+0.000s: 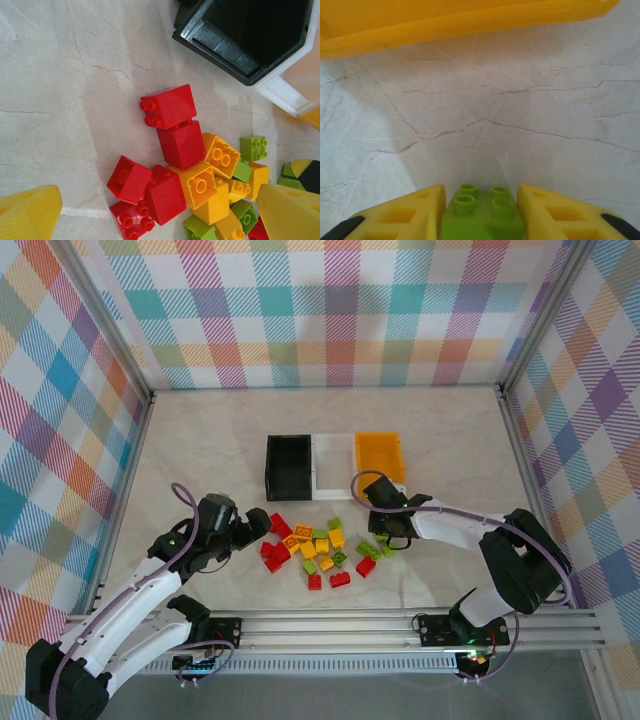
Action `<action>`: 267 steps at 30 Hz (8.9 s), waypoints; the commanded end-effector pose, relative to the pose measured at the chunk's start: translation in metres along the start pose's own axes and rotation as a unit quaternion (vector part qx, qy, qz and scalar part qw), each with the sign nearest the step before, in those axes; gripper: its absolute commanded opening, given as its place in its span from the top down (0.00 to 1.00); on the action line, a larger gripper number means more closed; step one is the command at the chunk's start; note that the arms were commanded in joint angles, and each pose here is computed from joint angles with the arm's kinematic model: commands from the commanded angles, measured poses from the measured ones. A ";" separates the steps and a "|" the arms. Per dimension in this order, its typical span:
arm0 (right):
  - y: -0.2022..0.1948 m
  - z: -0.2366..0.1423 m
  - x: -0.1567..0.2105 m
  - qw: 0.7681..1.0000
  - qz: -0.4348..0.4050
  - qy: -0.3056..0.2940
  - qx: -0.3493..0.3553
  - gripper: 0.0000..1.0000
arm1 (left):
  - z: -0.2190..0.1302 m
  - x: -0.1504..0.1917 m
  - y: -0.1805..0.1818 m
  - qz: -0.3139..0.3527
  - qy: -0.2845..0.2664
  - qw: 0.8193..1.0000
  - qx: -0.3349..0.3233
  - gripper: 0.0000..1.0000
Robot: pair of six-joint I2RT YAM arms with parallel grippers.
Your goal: Sort the legos into containers by color
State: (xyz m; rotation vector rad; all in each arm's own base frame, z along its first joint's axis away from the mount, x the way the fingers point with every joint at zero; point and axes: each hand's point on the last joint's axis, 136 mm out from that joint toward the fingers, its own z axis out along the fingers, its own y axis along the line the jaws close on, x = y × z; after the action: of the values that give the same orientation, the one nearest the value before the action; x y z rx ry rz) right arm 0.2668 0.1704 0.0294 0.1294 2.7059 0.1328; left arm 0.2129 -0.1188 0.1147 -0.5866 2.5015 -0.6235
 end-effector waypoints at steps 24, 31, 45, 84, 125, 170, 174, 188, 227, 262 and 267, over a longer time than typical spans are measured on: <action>0.018 -0.057 -0.053 0.995 -0.012 -0.087 -0.046 0.71 | -0.002 -0.001 -0.003 0.011 -0.009 1.000 0.011 0.00; 0.021 -0.071 -0.078 0.994 0.003 -0.092 -0.066 0.71 | -0.011 -0.005 -0.001 0.015 -0.027 0.999 0.014 0.00; -0.009 -0.008 0.001 0.999 0.025 0.002 -0.044 0.68 | 0.006 0.003 -0.002 0.019 0.003 1.000 0.006 0.00; 0.023 -0.029 -0.156 0.994 0.027 -0.092 -0.056 0.72 | -0.007 -0.006 0.007 0.047 -0.003 0.998 -0.047 0.00; 0.016 -0.079 -0.126 0.982 0.039 -0.132 -0.128 0.29 | 0.114 -0.021 -0.010 0.122 0.008 0.986 -0.115 0.38; -0.003 -0.090 -0.055 0.981 0.046 -0.090 -0.167 0.28 | 0.142 -0.148 -0.100 0.144 -0.056 0.975 -0.159 0.57; -0.004 -0.095 -0.040 0.980 0.041 -0.078 -0.180 0.28 | 0.135 -0.149 -0.112 0.135 -0.059 0.980 -0.137 0.41; -0.014 -0.082 0.018 0.989 0.023 -0.021 -0.142 0.29 | 0.005 -0.096 -0.173 0.157 -0.080 0.983 0.053 0.00; 0.008 -0.104 0.010 0.992 -0.012 -0.036 -0.123 0.70 | -0.021 -0.018 -0.055 0.112 -0.069 0.991 0.016 0.00; 0.083 -0.098 -0.111 0.970 -0.036 -0.079 -0.225 0.30 | -0.016 0.010 -0.018 0.125 -0.021 0.992 -0.015 0.00; 0.093 -0.115 -0.052 0.955 -0.077 -0.071 -0.276 0.22 | -0.006 0.018 -0.015 0.134 0.005 0.991 -0.027 0.03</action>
State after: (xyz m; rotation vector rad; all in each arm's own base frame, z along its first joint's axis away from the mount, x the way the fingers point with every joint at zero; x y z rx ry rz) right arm 0.2933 0.2347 0.1627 -0.1374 2.4535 0.6930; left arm 0.2065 -0.1351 0.1295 -0.3137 2.5036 -0.4698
